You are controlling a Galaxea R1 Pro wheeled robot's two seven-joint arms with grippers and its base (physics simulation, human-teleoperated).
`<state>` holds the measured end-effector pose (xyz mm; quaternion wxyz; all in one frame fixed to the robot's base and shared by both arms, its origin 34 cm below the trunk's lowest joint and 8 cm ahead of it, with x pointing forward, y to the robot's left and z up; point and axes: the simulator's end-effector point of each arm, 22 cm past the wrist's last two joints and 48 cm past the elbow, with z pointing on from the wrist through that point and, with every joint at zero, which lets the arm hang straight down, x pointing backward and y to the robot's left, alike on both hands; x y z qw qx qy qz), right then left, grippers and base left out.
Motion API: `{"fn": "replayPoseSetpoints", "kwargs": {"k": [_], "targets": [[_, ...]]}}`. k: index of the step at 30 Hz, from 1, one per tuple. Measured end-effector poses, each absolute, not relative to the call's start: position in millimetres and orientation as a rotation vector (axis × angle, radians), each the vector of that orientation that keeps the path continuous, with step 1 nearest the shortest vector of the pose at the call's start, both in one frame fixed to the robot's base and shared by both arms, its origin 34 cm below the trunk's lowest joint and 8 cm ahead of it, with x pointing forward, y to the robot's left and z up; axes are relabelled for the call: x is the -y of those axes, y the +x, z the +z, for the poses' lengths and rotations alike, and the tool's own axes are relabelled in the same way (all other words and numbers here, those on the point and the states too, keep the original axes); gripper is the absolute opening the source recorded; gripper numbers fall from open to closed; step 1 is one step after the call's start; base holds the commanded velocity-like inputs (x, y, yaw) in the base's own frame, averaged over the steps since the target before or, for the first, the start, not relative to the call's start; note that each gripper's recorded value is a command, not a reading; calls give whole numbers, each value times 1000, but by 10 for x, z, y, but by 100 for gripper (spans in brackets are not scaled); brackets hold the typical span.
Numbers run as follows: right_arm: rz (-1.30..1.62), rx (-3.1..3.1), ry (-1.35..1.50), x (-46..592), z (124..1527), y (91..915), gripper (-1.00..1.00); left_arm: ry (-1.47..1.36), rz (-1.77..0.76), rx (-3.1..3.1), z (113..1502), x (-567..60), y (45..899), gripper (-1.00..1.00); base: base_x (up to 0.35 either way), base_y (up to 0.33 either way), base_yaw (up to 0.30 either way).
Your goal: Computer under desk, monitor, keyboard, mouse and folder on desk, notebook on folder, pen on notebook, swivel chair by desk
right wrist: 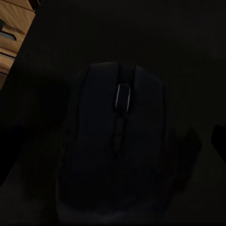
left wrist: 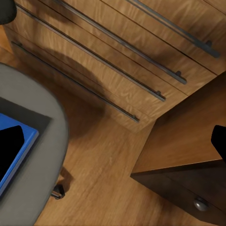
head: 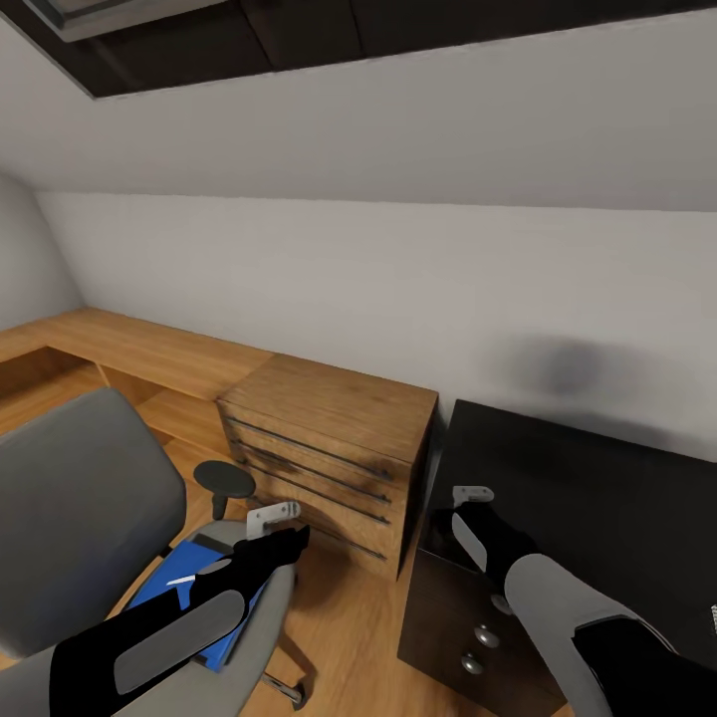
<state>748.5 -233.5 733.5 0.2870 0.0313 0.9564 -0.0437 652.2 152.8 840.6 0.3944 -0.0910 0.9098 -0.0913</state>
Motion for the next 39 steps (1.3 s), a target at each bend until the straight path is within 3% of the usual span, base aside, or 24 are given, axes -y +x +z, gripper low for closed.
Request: {"fn": "replayPoseSetpoints", "kwargs": {"k": [8,9,39], "targets": [[-113,-2560,86,2329,7334,7480,100,-231,-231,-2308,8406,-1528,6522,100,0,0,0],[-113,-2560,86,2330,7334,7480,-100,-231,-231,-2308,8406,-1528,6522,100,0,0,0],[-112,-2561,77,2318,7333,7482,-100,-231,-230,-2308,8403,-1531,6521,100,0,0,0]]}}
